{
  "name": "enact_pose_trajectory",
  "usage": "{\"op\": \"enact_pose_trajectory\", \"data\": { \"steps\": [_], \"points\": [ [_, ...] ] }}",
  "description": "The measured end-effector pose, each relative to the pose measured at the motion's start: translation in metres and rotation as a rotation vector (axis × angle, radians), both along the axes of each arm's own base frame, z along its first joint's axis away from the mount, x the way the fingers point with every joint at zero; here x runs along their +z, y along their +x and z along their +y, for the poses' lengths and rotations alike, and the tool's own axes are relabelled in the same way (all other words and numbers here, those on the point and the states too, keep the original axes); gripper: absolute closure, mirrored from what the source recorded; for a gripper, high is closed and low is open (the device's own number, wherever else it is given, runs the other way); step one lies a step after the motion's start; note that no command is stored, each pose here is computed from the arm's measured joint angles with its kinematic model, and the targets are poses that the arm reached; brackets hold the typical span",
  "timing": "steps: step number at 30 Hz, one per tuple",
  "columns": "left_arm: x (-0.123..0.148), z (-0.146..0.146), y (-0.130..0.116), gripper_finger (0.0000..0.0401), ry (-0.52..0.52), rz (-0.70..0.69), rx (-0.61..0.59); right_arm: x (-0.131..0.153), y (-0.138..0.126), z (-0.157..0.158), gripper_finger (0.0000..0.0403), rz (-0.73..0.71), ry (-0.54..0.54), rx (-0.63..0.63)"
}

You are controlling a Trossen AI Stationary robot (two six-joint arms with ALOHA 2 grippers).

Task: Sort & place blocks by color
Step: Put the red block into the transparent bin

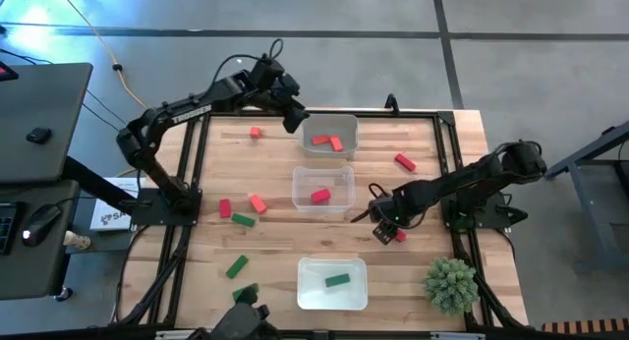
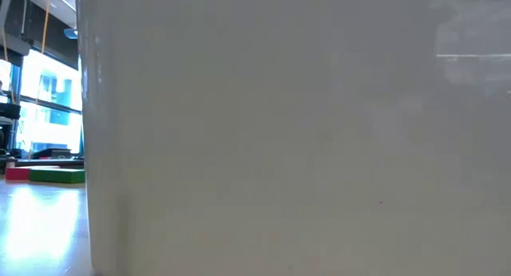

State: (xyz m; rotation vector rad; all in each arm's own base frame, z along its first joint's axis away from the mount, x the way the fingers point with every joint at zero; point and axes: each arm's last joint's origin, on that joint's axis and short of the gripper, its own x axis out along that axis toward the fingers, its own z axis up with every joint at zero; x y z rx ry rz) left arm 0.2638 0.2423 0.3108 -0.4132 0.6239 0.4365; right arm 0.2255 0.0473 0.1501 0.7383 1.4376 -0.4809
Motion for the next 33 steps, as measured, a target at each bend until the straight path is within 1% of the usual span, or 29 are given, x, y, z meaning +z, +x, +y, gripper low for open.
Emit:
{"op": "enact_pose_trajectory", "data": {
  "steps": [5,9,11,14,18,19,26,29,33],
  "points": [
    [0.017,-0.008,-0.009,0.0231,0.032,-0.031,0.004,-0.013,-0.006,-0.001,0.0173,0.015,0.000,-0.001],
    [0.023,-0.012,-0.012,0.0231,0.041,-0.039,0.005,-0.016,-0.009,-0.002,0.0176,0.033,-0.007,-0.003],
    [0.023,-0.013,-0.014,0.0231,0.029,-0.032,0.008,-0.017,-0.010,-0.002,0.0185,0.036,-0.011,-0.004],
    [0.020,-0.016,-0.016,0.0231,-0.014,0.004,0.016,-0.017,-0.010,-0.002,0.0220,0.041,-0.012,-0.026],
    [0.013,-0.020,-0.022,0.0231,-0.084,0.081,0.018,-0.017,-0.010,-0.003,0.0297,0.044,-0.003,-0.037],
    [0.011,-0.021,-0.023,0.0231,-0.096,0.100,0.014,-0.017,-0.010,-0.003,0.0310,0.043,-0.001,-0.037],
    [0.004,-0.027,-0.030,0.0231,-0.143,0.202,-0.010,-0.007,0.000,-0.004,0.0311,0.022,0.005,-0.001],
    [0.003,-0.029,-0.031,0.0231,-0.158,0.221,-0.010,0.001,0.008,-0.008,0.0311,-0.019,0.011,-0.008],
    [0.001,-0.031,-0.033,0.0231,-0.183,0.247,-0.011,0.014,0.017,-0.015,0.0311,-0.038,0.000,-0.016]
  ]
}}
